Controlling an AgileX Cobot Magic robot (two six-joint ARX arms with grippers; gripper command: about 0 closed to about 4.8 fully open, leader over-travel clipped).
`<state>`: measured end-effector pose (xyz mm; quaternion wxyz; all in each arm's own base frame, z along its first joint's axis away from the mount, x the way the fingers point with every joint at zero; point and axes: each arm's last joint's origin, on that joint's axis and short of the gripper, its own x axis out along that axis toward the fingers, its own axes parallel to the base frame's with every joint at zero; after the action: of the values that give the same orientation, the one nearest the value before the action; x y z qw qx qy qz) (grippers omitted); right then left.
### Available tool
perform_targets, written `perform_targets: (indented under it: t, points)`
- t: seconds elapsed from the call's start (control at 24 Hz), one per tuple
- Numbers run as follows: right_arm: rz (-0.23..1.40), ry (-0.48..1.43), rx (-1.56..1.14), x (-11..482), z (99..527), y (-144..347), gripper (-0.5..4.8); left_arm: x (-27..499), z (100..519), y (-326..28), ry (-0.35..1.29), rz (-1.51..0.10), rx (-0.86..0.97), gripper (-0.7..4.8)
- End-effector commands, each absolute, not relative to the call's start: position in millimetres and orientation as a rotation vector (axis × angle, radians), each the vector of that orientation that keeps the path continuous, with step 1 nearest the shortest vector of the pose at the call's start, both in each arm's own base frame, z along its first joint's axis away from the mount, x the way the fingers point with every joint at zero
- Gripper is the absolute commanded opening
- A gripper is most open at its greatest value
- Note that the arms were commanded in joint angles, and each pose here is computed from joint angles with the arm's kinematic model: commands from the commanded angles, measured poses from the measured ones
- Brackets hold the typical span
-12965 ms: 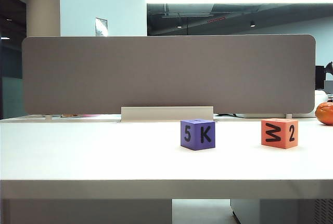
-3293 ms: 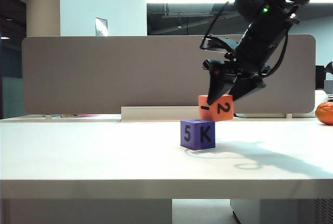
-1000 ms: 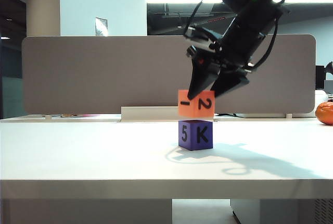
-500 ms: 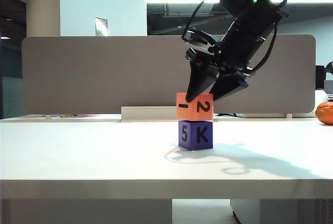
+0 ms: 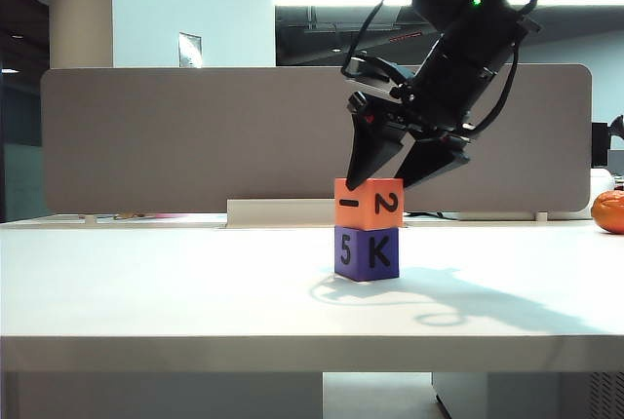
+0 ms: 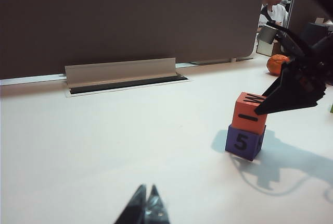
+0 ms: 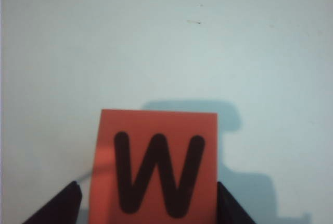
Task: Stack one letter block on top of another letter block.
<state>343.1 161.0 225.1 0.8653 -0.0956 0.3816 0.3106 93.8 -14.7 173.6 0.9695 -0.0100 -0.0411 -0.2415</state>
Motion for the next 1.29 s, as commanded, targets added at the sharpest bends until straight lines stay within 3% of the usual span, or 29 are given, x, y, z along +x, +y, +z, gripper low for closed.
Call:
perform_targets:
  t: [0.04,0.17,0.5,0.71,0.75,0.79,0.88,0.92,1.29]
  points:
    - [0.654,0.775,-0.197,344.1,229.0,162.0,3.73,93.3,176.3,-15.0,-0.098,-0.496,-0.02,-0.05]
    - [0.654,0.769,-0.197,344.5,230.0,162.1,4.75,93.3,176.3,-15.0,-0.098,-0.496,-0.02,-0.06]
    - [0.594,0.7,-0.214,341.9,246.9,158.1,4.79,93.3,176.3,-15.0,-0.097,-0.496,-0.02,-0.06]
    - [0.564,0.498,-0.196,321.6,302.8,147.3,4.73,93.4,175.6,-15.0,-0.091,-0.496,-0.02,-0.05]
    - [0.548,0.484,-0.198,318.3,308.6,145.1,4.23,93.4,175.6,-15.0,-0.091,-0.496,-0.021,-0.05]
    - [0.531,0.469,-0.199,312.5,317.0,141.3,2.8,93.4,175.5,-15.0,-0.091,-0.496,-0.021,-0.05]
    - [0.506,0.454,-0.199,305.6,327.0,134.4,0.58,93.4,175.5,-15.0,-0.091,-0.496,-0.021,-0.05]
    - [0.482,0.446,-0.196,301.8,333.2,127.7,-0.06,93.4,175.5,-15.0,-0.091,-0.496,-0.02,-0.05]
    - [0.289,0.43,-0.002,278.1,324.0,62.1,-0.07,93.4,175.5,-15.0,-0.091,-0.496,-0.02,-0.06]
